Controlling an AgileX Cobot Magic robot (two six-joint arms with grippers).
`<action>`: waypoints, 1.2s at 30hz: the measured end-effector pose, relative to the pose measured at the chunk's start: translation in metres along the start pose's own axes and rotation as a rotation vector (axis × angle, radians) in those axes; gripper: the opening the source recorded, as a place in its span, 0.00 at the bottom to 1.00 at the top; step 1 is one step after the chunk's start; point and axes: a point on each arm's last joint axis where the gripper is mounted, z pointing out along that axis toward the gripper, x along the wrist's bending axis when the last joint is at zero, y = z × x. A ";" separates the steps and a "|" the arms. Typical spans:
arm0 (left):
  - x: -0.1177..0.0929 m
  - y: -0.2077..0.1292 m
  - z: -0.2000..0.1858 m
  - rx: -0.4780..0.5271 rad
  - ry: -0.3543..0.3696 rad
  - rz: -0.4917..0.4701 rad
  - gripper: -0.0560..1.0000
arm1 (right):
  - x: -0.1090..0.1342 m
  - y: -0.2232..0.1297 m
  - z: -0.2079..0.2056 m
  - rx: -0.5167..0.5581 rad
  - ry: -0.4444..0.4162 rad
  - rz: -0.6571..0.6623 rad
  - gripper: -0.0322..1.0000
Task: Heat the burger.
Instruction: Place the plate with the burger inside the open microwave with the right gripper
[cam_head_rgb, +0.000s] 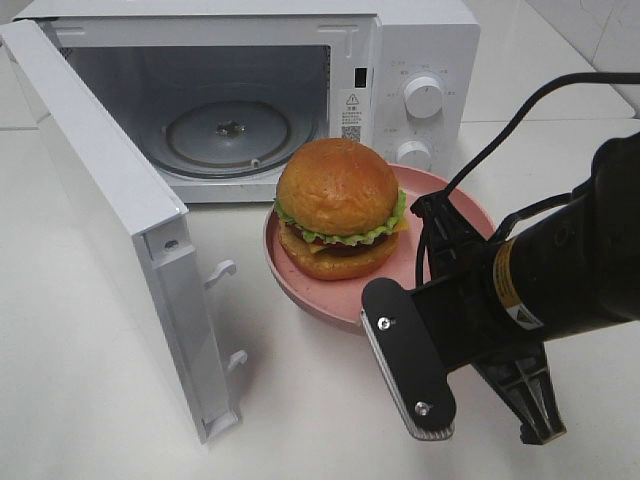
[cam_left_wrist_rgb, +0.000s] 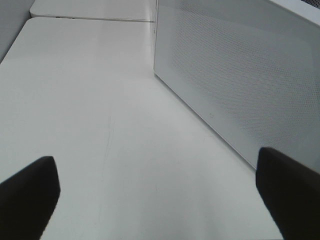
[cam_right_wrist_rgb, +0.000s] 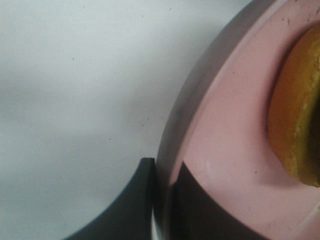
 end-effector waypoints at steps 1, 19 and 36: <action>0.000 0.000 0.000 0.000 0.000 0.000 0.99 | -0.004 -0.002 -0.001 -0.006 0.002 -0.012 0.09; 0.000 0.000 0.000 0.000 0.000 0.000 0.99 | -0.035 -0.010 -0.010 -0.121 0.022 -0.135 0.09; 0.000 0.000 0.000 0.000 0.000 0.000 0.99 | -0.041 -0.006 0.000 -0.135 -0.007 -0.195 0.09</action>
